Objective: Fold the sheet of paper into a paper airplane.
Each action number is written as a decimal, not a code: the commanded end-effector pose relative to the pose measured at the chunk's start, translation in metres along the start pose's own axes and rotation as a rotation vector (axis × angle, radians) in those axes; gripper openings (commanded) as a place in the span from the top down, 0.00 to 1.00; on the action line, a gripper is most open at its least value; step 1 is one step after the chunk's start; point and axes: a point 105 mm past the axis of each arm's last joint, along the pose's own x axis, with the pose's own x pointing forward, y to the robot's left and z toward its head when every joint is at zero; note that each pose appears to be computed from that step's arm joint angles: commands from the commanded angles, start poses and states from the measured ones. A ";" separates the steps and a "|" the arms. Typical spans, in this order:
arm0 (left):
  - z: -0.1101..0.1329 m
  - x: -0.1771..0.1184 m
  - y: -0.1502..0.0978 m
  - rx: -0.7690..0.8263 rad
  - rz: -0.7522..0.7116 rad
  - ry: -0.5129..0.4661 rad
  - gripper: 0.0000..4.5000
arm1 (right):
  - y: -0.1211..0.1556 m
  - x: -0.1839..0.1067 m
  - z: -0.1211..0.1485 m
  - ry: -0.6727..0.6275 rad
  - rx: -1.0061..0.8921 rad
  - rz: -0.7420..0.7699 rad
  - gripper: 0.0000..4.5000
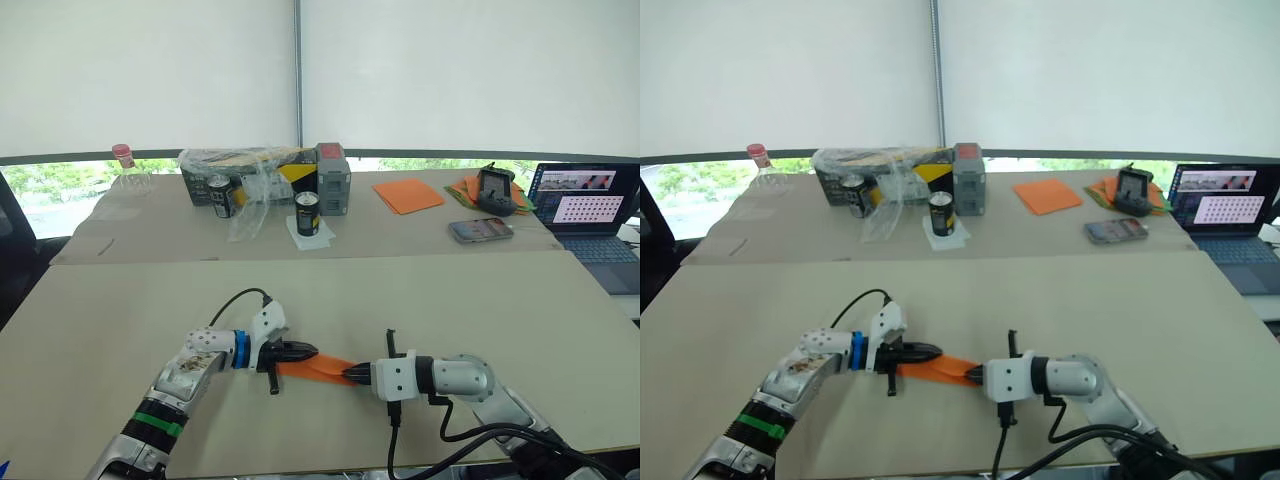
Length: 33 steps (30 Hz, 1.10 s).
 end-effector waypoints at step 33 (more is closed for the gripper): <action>-0.034 0.013 -0.019 -0.075 -0.024 0.111 1.00 | -0.024 0.022 0.015 -0.132 0.737 -0.277 0.99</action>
